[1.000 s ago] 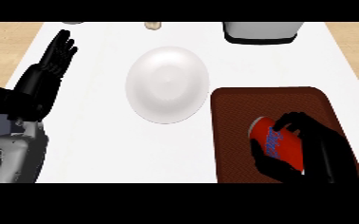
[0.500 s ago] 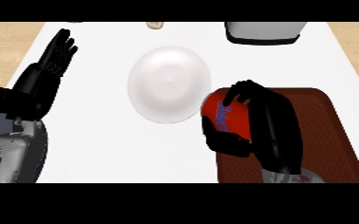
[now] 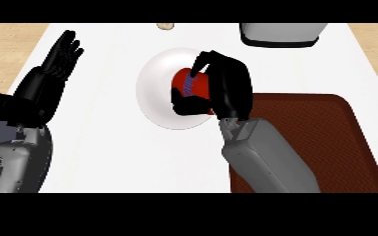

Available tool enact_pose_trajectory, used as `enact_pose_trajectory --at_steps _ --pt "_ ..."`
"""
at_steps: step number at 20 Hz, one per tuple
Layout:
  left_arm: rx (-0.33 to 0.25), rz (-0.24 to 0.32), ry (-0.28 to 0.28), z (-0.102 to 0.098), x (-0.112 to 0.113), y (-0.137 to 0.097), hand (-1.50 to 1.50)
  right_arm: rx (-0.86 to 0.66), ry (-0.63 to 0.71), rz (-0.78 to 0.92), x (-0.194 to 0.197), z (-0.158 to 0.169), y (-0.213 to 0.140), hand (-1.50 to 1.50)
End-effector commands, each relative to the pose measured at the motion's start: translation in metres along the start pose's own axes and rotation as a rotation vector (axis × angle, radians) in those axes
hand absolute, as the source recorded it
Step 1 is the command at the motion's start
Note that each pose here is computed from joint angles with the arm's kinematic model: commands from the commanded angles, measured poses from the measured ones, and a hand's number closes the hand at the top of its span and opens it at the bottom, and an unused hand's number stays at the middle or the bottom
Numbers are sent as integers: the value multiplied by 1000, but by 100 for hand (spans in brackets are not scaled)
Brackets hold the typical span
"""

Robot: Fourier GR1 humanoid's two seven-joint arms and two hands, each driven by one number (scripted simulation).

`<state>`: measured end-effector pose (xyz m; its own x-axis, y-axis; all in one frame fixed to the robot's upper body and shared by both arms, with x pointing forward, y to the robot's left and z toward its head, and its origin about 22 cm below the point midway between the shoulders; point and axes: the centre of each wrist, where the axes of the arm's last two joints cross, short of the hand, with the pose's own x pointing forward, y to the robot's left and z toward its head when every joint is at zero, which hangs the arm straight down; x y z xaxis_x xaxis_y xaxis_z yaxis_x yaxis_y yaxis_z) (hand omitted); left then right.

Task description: Pick the can from the tray and place it in the plate

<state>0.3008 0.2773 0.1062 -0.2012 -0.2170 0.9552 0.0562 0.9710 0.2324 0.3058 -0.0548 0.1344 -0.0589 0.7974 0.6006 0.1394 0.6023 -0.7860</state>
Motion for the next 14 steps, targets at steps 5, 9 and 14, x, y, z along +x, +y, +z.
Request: enact_pose_trajectory --at_steps 5,9,14 --pt "3 13 9 -6 -1 -10 0 17 63 47 21 -51 41 150" --pt "-35 10 -11 -15 -2 -15 0 21 82 100 3 -67 65 150" --pt "-60 12 -15 -15 9 -17 0 22 164 41 -31 -77 78 150"
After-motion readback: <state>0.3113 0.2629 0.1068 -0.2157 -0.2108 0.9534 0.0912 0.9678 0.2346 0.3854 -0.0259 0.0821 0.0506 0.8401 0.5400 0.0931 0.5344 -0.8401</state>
